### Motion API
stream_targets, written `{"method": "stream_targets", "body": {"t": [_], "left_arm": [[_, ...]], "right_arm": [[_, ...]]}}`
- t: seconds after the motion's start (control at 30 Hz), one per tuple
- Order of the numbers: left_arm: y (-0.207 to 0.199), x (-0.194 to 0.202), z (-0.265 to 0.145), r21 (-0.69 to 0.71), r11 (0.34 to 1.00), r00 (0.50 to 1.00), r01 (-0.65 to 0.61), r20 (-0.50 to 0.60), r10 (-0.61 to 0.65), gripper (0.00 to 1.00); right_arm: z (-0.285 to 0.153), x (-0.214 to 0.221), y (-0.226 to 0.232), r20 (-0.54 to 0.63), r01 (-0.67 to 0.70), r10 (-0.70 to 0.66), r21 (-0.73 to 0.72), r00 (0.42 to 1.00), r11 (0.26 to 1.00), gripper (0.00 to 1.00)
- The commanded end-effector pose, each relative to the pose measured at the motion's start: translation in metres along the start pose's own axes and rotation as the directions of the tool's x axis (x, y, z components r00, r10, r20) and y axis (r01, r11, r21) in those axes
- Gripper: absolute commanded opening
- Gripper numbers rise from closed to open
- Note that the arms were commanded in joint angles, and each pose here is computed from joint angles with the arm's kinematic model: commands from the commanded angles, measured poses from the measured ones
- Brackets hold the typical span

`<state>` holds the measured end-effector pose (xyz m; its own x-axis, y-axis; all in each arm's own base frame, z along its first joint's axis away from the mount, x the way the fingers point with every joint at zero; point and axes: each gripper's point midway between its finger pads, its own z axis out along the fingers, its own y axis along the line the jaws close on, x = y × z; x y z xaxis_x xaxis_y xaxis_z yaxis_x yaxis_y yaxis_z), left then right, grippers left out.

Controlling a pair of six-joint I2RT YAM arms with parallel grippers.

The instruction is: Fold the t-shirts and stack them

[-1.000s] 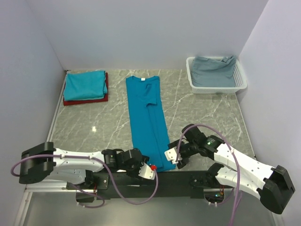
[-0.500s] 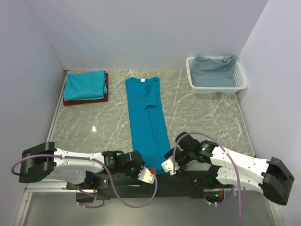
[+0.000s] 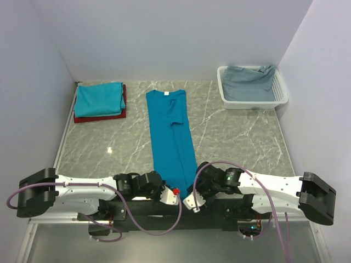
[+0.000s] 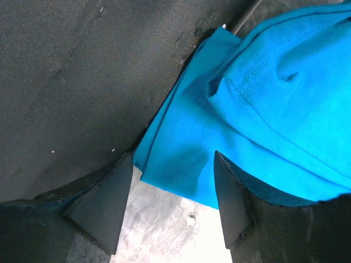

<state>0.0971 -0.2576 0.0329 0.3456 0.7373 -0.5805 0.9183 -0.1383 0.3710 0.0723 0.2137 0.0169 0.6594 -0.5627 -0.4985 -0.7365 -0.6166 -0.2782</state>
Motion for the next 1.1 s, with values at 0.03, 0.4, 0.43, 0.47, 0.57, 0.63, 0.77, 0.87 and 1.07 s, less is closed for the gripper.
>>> {"method": "stream_targets", "body": {"t": [0.03, 0.4, 0.43, 0.47, 0.57, 0.63, 0.77, 0.87, 1.07], "left_arm": [[0.006, -0.004, -0.001, -0.021, 1.0, 1.0, -0.016, 0.019, 0.016, 0.01], [-0.001, -0.003, 0.001, 0.019, 1.0, 1.0, -0.01, 0.012, 0.01, 0.01], [-0.002, -0.004, 0.001, 0.023, 1.0, 1.0, -0.013, 0.014, 0.013, 0.01], [-0.002, -0.004, 0.001, 0.022, 1.0, 1.0, -0.013, 0.017, 0.013, 0.01], [-0.004, -0.007, 0.0, 0.034, 0.999, 1.0, -0.012, 0.027, 0.011, 0.01], [-0.004, -0.007, -0.001, 0.038, 0.999, 0.999, -0.012, 0.03, 0.011, 0.01], [-0.007, -0.01, -0.002, 0.059, 0.998, 0.999, -0.015, 0.04, 0.013, 0.01], [-0.006, -0.013, -0.005, 0.057, 0.998, 0.999, -0.013, 0.047, 0.01, 0.01], [0.006, -0.026, -0.017, 0.007, 1.0, 0.995, 0.013, 0.097, -0.014, 0.01]], "right_arm": [[0.001, 0.006, -0.01, -0.047, -0.008, 0.009, 0.037, 0.999, 0.999, 0.64], [0.0, 0.008, -0.01, -0.061, -0.017, 0.019, 0.039, 0.998, 0.999, 0.33], [0.0, 0.009, -0.011, -0.063, -0.021, 0.023, 0.042, 0.998, 0.999, 0.28], [0.0, 0.011, -0.013, -0.075, -0.024, 0.027, 0.052, 0.997, 0.998, 0.24], [-0.004, 0.012, -0.019, -0.079, -0.046, 0.053, 0.084, 0.995, 0.995, 0.13], [-0.011, 0.012, -0.026, -0.066, -0.08, 0.088, 0.118, 0.994, 0.99, 0.07], [-0.022, 0.013, -0.031, -0.032, -0.125, 0.132, 0.158, 0.991, 0.98, 0.0], [-0.028, 0.009, -0.031, 0.012, -0.156, 0.156, 0.161, 0.988, 0.975, 0.0], [-0.042, -0.012, -0.042, 0.092, -0.169, 0.156, 0.156, 0.983, 0.973, 0.0]]}}
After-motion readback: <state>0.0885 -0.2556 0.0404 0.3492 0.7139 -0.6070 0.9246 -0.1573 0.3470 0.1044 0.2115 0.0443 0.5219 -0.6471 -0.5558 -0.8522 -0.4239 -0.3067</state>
